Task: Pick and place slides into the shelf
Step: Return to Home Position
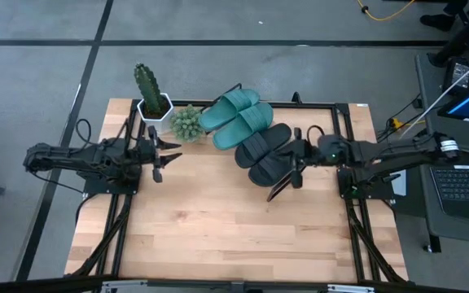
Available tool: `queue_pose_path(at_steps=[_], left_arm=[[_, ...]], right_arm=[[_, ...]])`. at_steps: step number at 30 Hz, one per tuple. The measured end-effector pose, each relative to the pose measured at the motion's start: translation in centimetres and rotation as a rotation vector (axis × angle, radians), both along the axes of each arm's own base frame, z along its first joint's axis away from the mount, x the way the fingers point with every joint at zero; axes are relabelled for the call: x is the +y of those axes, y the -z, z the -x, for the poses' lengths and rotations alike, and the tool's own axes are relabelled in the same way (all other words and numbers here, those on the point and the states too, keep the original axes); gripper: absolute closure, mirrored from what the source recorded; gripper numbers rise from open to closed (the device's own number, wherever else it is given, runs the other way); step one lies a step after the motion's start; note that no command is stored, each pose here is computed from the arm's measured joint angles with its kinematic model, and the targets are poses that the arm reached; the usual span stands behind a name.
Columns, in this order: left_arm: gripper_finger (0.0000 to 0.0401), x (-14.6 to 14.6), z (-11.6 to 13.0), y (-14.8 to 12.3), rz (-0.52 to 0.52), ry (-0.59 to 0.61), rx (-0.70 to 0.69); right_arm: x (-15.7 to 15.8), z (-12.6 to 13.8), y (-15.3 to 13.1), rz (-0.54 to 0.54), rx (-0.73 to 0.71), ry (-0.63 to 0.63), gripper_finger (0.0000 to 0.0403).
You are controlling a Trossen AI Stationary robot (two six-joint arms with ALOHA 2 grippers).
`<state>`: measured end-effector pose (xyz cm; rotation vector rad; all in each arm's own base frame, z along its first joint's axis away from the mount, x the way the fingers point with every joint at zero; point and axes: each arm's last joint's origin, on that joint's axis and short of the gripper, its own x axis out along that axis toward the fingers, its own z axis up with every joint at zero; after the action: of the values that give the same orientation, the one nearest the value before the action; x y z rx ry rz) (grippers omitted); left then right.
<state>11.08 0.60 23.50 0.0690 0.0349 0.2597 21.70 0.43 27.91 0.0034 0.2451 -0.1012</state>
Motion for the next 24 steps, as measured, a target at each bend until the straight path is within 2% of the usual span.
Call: queue_pose_path(at_steps=[5,10,17,24], left_arm=[[0.0282,0.0,1.0,-0.3,-0.022,0.001,-0.055],[0.0282,0.0,1.9,-0.1,-0.01,0.003,-0.09],[0.0282,0.0,1.7,2.7,-0.005,0.005,-0.081],[0.0282,0.0,1.9,4.1,-0.021,0.005,-0.11]], right_arm=[[0.4,1.2,1.7,-0.04,-0.087,-0.014,0.0395],[0.4,2.1,3.3,-0.057,-0.085,-0.014,0.0385],[0.4,2.1,3.4,-0.03,-0.095,-0.02,0.0378],[0.4,2.1,3.4,-0.019,-0.095,-0.023,0.0377]])
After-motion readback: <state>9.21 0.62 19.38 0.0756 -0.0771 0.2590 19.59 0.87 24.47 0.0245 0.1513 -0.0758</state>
